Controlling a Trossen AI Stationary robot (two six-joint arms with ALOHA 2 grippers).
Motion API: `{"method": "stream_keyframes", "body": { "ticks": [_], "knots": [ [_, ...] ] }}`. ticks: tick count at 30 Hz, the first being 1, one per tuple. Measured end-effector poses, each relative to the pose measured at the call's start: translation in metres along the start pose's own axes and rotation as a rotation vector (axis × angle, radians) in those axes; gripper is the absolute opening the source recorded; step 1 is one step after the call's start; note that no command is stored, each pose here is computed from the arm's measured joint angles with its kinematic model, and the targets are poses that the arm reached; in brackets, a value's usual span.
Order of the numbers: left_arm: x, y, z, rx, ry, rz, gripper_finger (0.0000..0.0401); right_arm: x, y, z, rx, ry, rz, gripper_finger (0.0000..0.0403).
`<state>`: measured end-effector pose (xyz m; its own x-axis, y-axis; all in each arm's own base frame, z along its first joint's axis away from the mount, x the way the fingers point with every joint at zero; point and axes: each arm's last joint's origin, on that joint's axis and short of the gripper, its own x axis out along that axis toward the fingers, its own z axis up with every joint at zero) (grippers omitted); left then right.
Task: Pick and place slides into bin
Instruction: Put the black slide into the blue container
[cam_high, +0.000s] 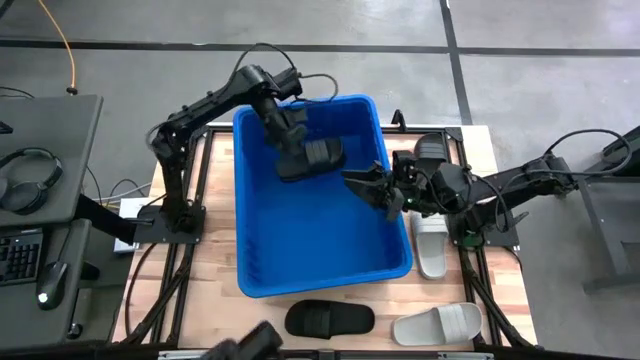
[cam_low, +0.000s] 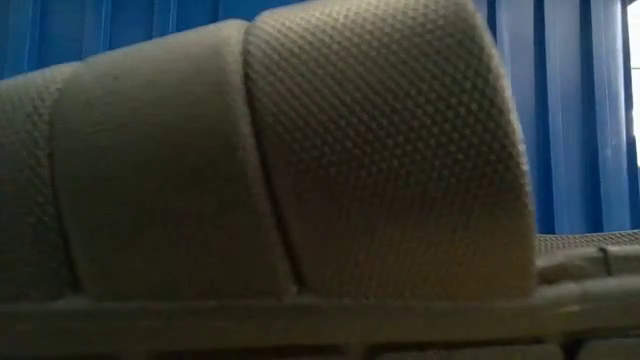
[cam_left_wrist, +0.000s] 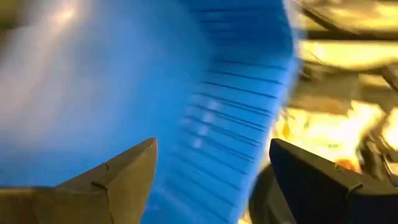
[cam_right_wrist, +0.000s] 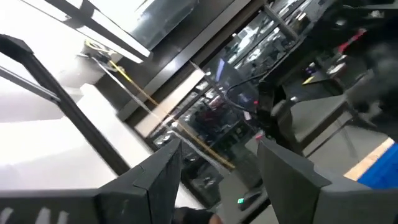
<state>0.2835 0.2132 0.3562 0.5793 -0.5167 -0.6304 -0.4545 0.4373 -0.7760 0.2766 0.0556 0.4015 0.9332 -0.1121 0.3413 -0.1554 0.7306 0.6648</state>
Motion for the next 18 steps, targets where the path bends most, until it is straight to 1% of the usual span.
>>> {"method": "stream_keyframes", "body": {
  "ticks": [3,7,9,12,16,18],
  "knots": [
    [0.002,-0.032,-0.011,0.101,-0.029,-0.034,0.0301,0.001,-0.003,0.000,0.033,0.011,-0.010,0.0201],
    [-0.001,-0.073,-0.027,0.308,-0.132,-0.062,0.0301,0.001,-0.007,-0.003,0.090,0.024,-0.070,0.0201],
    [-0.005,-0.091,-0.037,0.358,-0.201,-0.072,0.0301,0.000,-0.010,-0.006,0.107,0.044,-0.109,0.0201],
    [-0.012,-0.114,-0.050,0.406,-0.304,-0.084,0.0301,-0.001,-0.014,-0.008,0.128,0.035,-0.179,0.0201],
    [-0.019,-0.140,-0.069,0.536,-0.398,-0.129,0.0301,-0.002,-0.014,-0.010,0.101,0.004,-0.236,0.0201],
    [-0.022,-0.149,-0.077,0.553,-0.435,-0.140,0.0301,-0.002,-0.014,-0.010,0.093,-0.014,-0.256,0.0201]
  ]
}}
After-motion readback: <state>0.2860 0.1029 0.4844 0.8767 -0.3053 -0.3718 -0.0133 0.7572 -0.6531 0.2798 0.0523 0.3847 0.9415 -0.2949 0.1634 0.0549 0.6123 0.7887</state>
